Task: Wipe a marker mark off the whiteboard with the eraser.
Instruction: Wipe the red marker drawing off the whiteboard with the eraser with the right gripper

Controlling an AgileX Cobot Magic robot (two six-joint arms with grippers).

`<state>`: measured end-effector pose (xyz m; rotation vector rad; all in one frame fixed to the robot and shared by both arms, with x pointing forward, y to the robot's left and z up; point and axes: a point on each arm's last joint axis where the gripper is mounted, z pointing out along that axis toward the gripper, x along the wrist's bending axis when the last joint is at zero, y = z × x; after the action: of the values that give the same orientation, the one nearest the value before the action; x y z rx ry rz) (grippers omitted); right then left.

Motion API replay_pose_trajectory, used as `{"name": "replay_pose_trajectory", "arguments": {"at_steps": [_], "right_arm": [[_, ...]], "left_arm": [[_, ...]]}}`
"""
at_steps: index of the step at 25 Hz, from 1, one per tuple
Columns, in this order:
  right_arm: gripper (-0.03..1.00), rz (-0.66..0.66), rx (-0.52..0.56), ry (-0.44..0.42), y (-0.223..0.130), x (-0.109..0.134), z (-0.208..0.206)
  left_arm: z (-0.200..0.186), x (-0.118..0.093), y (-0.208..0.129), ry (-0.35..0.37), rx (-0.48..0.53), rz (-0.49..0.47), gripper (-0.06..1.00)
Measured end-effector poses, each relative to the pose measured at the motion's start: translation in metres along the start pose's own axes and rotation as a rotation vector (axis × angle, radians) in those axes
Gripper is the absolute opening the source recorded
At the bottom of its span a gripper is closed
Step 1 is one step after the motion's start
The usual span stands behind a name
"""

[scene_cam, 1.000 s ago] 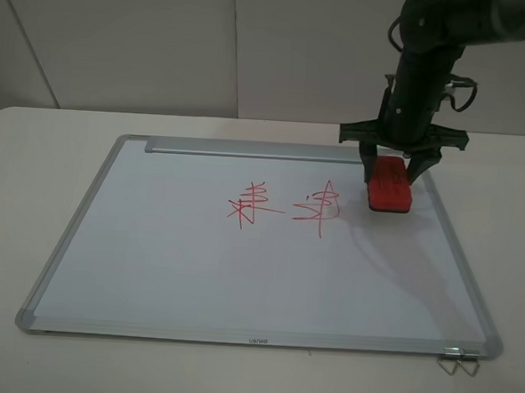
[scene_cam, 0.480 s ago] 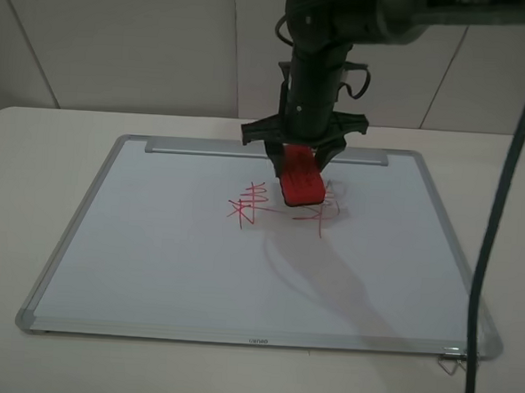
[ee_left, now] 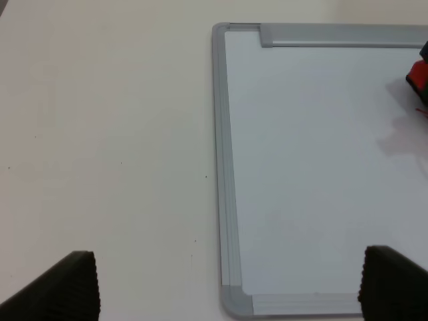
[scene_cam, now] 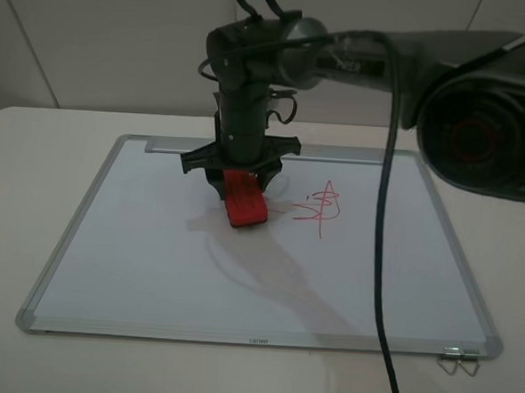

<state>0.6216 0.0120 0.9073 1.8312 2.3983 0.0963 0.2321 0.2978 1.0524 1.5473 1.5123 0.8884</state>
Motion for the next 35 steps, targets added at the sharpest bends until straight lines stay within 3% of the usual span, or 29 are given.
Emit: {"name": "replay_pose_trajectory", "arguments": {"at_steps": [14,29,35], "right_arm": [[0.51,-0.018,0.051,-0.022,-0.001,-0.001,0.021],[0.51,-0.087,0.041,-0.017,0.021,-0.053,0.028],[0.50,-0.165,0.012,-0.038,0.025,-0.060,0.029]], "left_arm": [[0.000,0.000,0.000,0.000,0.000,0.000,0.77],[0.000,0.000,0.000,0.000,0.000,0.000,0.77],[0.000,0.000,0.000,0.000,0.000,0.000,0.77]]}}
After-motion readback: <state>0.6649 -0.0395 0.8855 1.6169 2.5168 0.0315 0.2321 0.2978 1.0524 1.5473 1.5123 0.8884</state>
